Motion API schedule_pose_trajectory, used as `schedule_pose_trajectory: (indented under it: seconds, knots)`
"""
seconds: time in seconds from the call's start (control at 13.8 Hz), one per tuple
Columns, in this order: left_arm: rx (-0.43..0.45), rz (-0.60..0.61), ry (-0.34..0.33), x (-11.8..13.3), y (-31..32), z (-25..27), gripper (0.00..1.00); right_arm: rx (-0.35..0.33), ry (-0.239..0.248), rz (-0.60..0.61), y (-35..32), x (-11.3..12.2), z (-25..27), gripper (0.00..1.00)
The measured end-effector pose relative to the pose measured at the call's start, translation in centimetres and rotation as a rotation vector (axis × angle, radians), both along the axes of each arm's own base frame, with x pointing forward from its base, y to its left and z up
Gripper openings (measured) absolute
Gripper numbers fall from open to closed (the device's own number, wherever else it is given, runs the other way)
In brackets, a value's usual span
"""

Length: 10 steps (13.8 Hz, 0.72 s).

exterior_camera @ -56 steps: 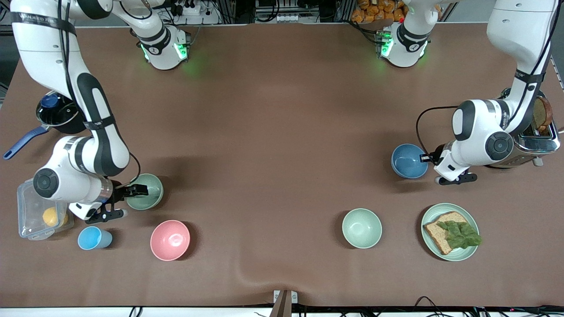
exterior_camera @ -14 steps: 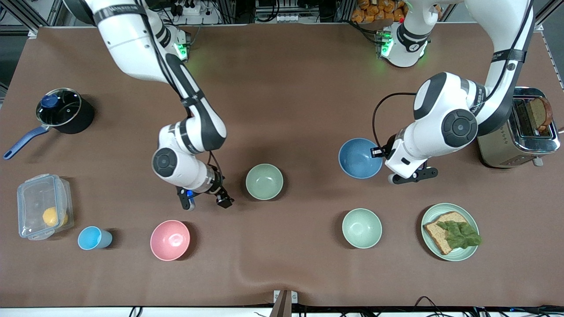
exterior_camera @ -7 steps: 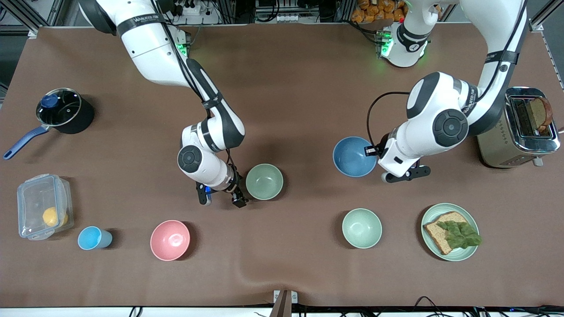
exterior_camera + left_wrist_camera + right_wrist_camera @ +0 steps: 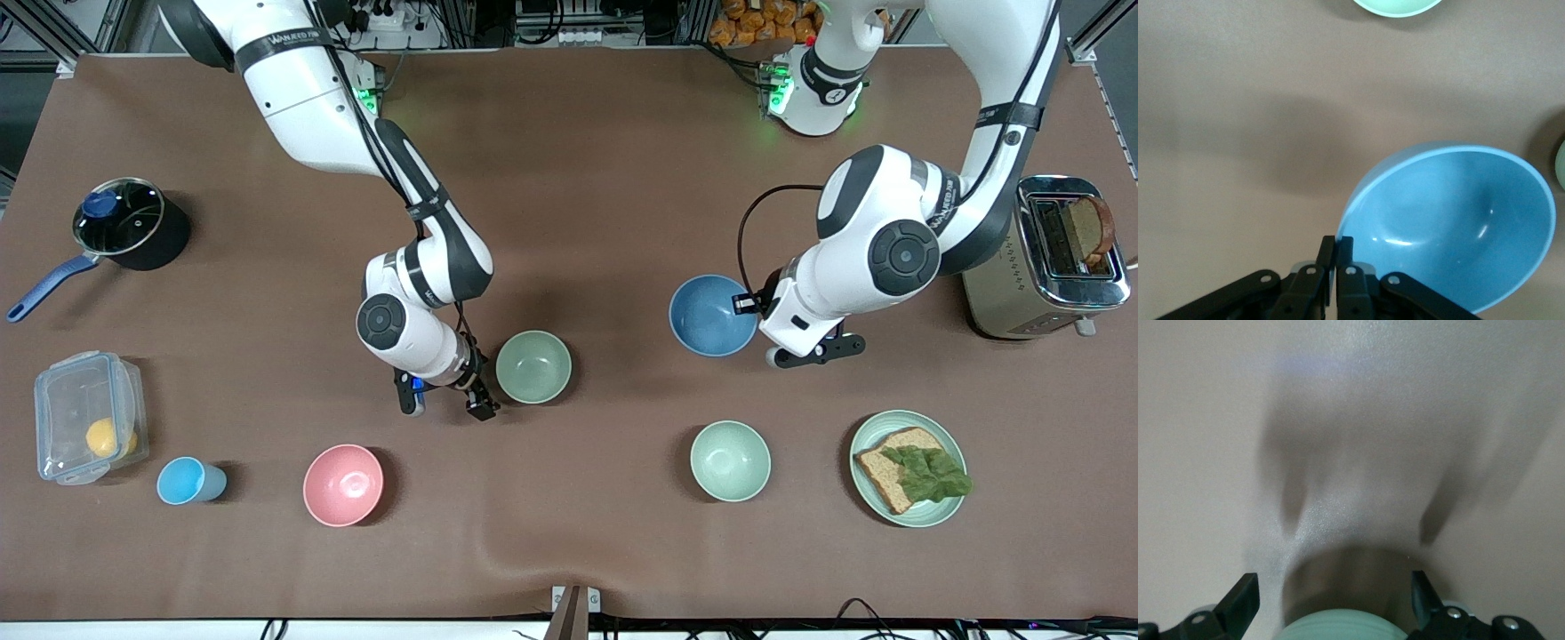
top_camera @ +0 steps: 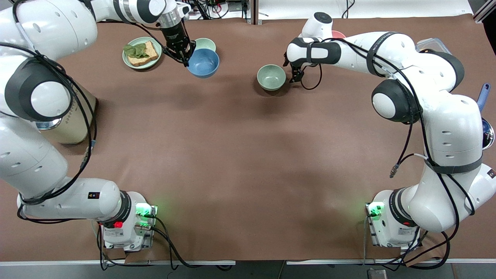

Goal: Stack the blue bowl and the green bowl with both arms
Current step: 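Carry the blue bowl with the left gripper over the green bowl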

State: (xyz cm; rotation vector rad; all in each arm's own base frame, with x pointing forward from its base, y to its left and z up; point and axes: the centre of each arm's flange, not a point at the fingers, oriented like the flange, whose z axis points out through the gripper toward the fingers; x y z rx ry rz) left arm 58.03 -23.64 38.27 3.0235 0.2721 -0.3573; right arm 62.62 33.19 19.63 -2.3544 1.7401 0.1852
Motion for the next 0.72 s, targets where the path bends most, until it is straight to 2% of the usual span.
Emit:
schedule_pose_trajectory:
  seconds: [0.43, 0.72]
  knots:
    - [0.004, 0.008, 0.011, -0.1, -0.5, -0.6, 0.05, 0.0, 0.0, 0.001, 0.0, 0.0, 0.0, 1.0]
    - [0.006, 0.097, 0.02, 0.0, -5.5, -1.1, 0.05, -0.003, -0.003, 0.006, 0.0, 0.0, 0.0, 1.0]
